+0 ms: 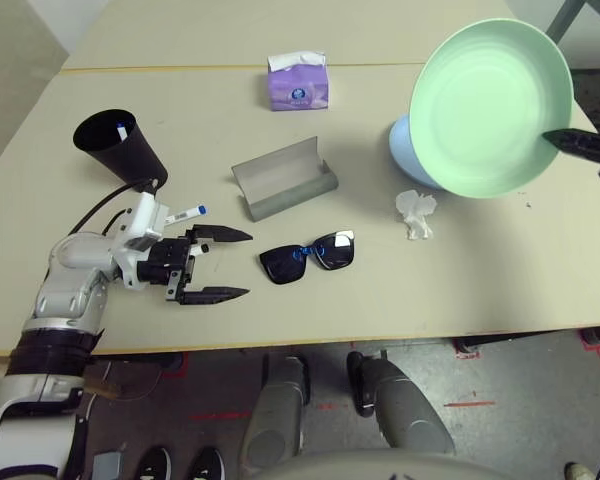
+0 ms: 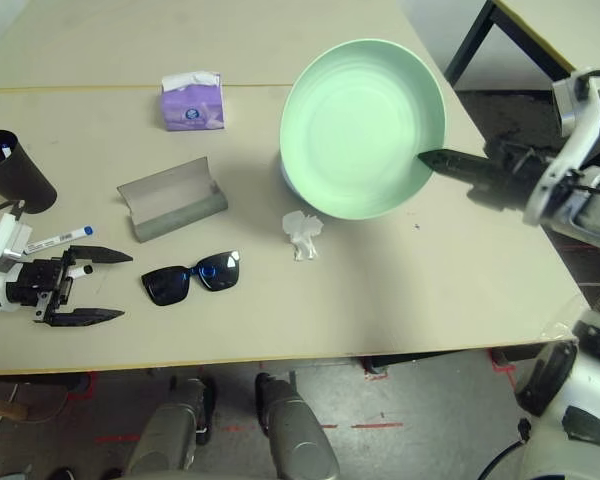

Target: Organize and tidy the items on the table.

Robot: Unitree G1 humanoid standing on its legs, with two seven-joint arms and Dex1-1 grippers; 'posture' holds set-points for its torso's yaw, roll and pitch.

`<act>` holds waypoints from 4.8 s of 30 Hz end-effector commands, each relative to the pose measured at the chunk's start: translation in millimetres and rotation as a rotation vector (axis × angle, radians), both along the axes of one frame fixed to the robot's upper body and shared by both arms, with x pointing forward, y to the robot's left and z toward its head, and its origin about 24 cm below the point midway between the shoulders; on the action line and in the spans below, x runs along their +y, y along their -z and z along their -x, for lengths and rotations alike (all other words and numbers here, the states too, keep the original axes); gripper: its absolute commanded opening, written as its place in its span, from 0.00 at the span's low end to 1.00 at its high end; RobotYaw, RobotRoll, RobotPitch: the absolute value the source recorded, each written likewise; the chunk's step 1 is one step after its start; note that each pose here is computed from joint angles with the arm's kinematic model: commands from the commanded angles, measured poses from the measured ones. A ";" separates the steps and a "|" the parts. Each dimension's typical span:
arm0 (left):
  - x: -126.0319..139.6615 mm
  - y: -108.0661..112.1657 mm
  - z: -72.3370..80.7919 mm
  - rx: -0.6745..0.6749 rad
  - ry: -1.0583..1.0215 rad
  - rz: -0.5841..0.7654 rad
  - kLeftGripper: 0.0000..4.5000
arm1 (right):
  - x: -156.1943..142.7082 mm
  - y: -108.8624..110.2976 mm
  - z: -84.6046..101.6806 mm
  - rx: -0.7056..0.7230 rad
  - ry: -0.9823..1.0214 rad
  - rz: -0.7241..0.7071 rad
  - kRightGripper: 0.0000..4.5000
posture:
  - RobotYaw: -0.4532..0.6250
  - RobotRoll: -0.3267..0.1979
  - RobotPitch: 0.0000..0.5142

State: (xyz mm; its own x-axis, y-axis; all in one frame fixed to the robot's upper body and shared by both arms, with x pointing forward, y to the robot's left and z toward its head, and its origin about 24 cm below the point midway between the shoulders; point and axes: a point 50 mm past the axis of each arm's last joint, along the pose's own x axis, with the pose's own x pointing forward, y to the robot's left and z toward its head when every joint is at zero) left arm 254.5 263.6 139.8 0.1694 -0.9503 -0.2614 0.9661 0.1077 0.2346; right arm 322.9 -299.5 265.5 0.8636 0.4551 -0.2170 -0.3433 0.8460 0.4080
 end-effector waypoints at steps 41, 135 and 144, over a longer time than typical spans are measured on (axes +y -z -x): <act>-1.7 0.1 11.8 -0.007 -0.029 -0.009 1.00 | -26.2 15.6 -26.3 0.002 -0.028 0.276 0.99 | 0.42 0.62 0.52; 13.7 -22.5 17.4 -0.177 -0.312 0.109 1.00 | 92.0 38.5 -14.4 -0.699 -0.144 0.568 0.01 | 0.47 0.62 0.50; 15.0 -23.5 21.9 -0.195 -0.340 0.113 1.00 | 58.9 64.6 -54.7 -0.519 -0.040 0.735 0.01 | 0.51 0.62 0.49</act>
State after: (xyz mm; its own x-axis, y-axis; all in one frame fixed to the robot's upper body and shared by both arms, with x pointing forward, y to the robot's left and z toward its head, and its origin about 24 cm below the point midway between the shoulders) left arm 236.4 278.8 163.8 0.5144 -0.8537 -0.0810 0.8104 0.4530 0.3716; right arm 375.7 -238.8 207.2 0.9189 0.3941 -0.0173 -0.3637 0.8294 -0.4240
